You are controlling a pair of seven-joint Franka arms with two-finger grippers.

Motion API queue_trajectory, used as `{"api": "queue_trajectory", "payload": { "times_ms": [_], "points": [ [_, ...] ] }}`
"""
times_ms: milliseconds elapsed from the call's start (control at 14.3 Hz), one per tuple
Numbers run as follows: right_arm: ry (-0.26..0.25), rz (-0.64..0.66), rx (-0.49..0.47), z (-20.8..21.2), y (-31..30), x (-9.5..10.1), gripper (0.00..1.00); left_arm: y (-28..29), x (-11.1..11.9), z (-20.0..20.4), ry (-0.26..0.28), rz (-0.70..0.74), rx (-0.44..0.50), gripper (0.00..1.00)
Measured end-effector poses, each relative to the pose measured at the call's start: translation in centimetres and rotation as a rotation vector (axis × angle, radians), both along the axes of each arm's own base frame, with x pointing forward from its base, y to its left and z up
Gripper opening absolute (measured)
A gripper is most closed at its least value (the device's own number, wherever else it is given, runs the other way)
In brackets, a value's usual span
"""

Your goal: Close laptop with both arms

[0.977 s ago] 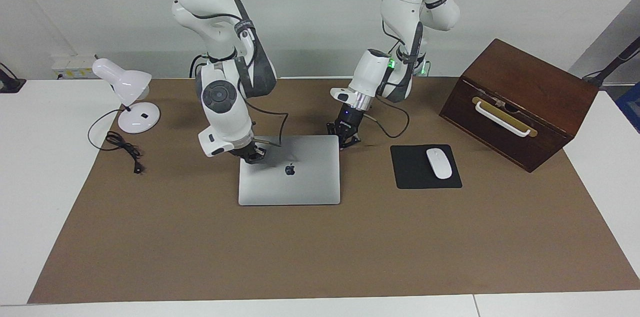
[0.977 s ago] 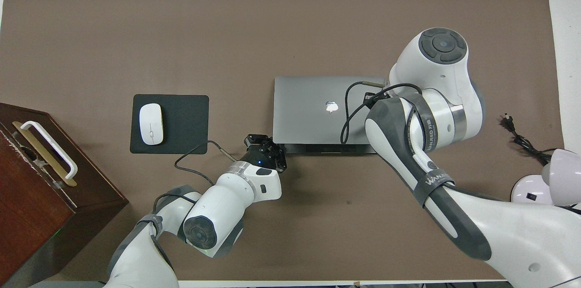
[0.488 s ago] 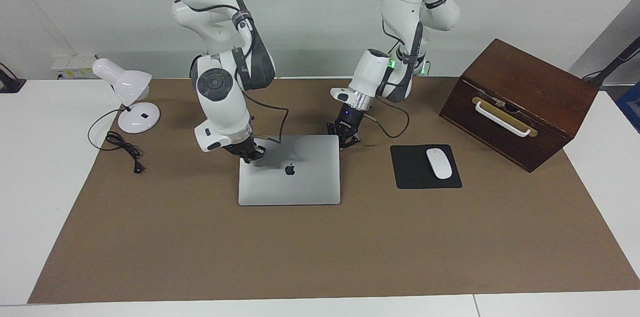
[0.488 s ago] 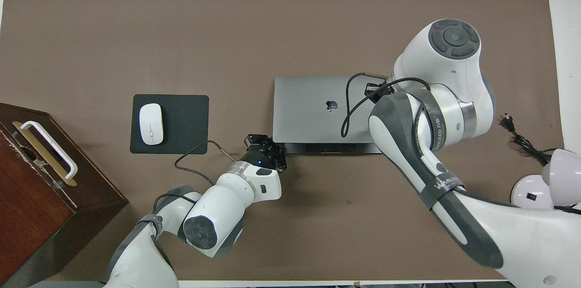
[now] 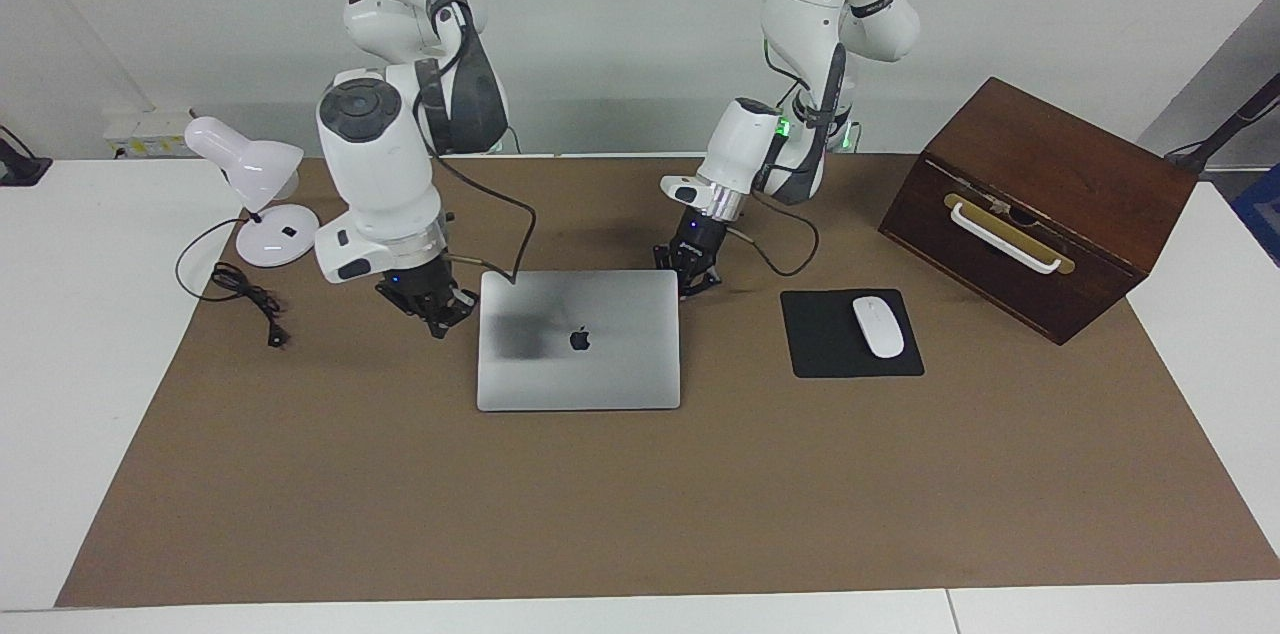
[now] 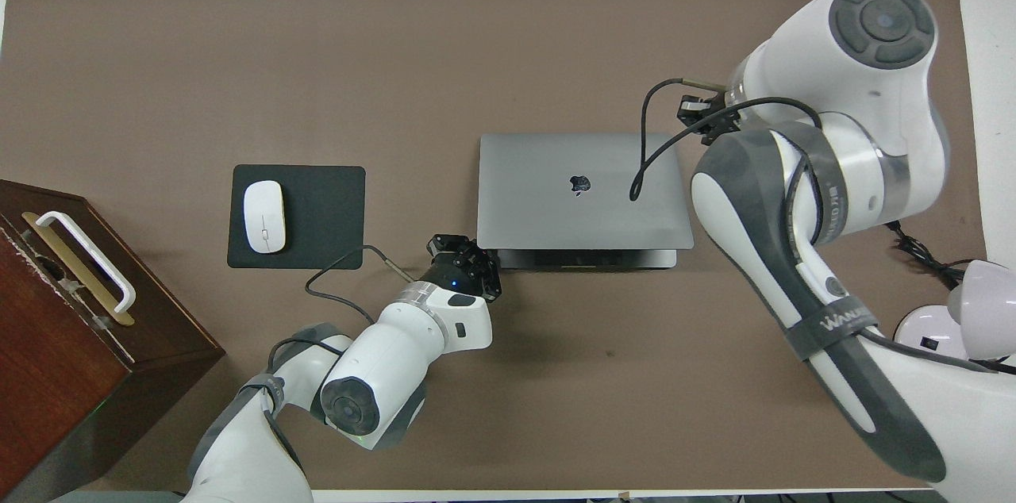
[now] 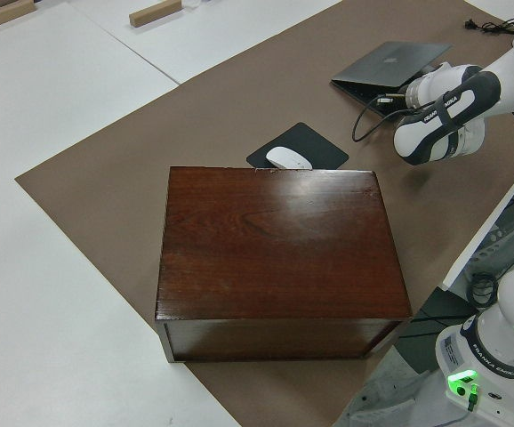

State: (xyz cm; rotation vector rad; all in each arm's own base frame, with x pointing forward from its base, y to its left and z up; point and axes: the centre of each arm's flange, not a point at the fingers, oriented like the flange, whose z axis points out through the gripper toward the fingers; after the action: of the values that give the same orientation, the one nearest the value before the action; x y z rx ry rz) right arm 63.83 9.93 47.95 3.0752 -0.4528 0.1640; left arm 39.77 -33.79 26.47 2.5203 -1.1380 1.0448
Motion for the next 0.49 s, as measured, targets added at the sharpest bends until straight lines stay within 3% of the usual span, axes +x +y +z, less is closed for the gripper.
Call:
{"api": "queue_trajectory", "payload": {
  "times_ms": [488],
  "points": [
    [-0.012,0.080,-0.023,1.9,-2.8,-0.2,0.82,2.4,0.4,1.1,-0.003,0.043,0.000,0.01]
  ]
}}
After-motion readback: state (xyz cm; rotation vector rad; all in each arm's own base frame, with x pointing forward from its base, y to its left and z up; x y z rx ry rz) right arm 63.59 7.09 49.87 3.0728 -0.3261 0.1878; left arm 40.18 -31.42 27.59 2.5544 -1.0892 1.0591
